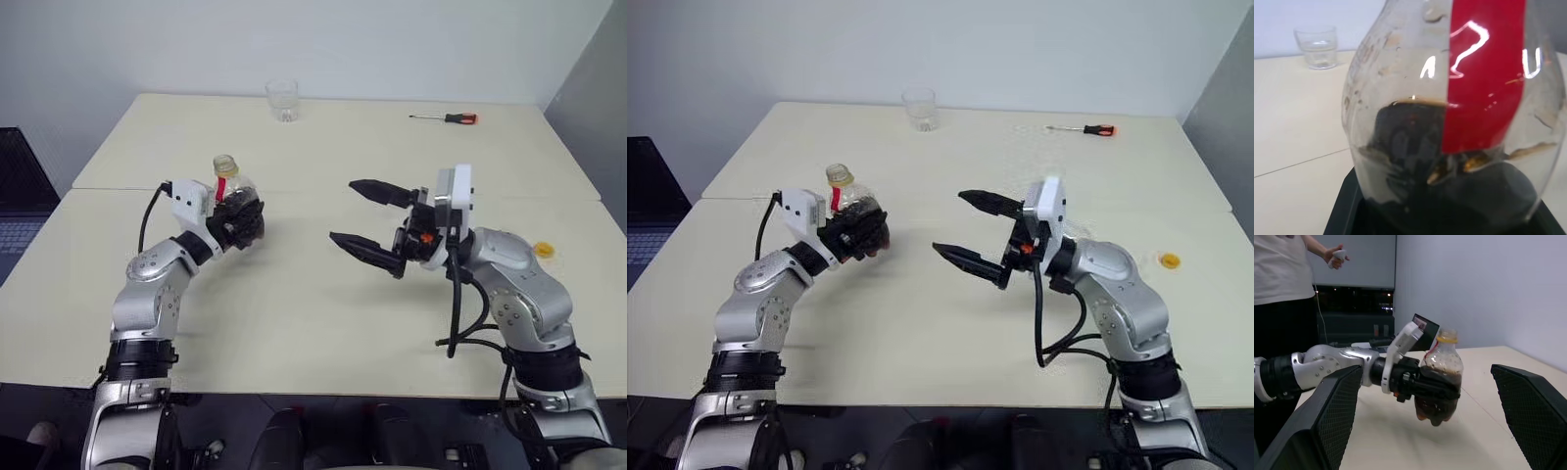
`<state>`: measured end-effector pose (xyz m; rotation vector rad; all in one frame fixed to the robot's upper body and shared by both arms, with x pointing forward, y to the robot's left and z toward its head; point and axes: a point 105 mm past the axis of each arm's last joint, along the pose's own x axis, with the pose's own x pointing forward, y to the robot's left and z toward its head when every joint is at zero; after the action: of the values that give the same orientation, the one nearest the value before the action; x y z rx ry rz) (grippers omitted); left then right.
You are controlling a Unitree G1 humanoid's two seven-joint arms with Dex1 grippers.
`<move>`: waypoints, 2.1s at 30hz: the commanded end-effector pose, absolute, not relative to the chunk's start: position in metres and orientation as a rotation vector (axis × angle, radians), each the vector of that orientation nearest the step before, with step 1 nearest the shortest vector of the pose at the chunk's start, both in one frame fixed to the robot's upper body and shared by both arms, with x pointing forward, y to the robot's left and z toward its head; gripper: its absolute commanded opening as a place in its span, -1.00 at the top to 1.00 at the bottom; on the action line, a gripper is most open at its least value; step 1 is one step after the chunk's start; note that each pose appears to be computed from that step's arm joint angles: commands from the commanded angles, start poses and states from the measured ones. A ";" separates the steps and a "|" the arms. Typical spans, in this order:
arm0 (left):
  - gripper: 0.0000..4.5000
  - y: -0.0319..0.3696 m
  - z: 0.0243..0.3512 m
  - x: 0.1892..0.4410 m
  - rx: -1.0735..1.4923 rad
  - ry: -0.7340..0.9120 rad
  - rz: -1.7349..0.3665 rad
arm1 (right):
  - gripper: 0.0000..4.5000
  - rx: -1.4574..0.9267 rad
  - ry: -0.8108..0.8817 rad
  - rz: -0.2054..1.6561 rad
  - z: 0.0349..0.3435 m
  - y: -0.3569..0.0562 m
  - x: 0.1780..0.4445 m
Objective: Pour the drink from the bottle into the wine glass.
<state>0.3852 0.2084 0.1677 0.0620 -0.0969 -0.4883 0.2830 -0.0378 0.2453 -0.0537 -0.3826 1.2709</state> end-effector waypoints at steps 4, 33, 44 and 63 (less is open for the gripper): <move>0.13 0.252 0.186 0.399 0.110 -0.191 -0.317 | -0.99 -0.025 -0.419 1.305 0.256 -0.016 0.278; 0.13 0.298 0.170 0.418 0.046 -0.216 -0.074 | -0.99 -0.032 -0.425 1.271 0.250 -0.002 0.291; 0.13 0.298 0.168 0.418 0.045 -0.207 -0.073 | -0.99 -0.047 -0.423 1.258 0.248 -0.004 0.295; 0.13 0.296 0.154 0.416 0.027 -0.177 -0.078 | -0.99 -0.153 -0.338 1.190 0.223 -0.009 0.312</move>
<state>0.4147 0.2941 0.1363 0.0093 -0.1172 -0.0798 0.3154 -0.0089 0.2147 -0.1399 -0.2913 1.1803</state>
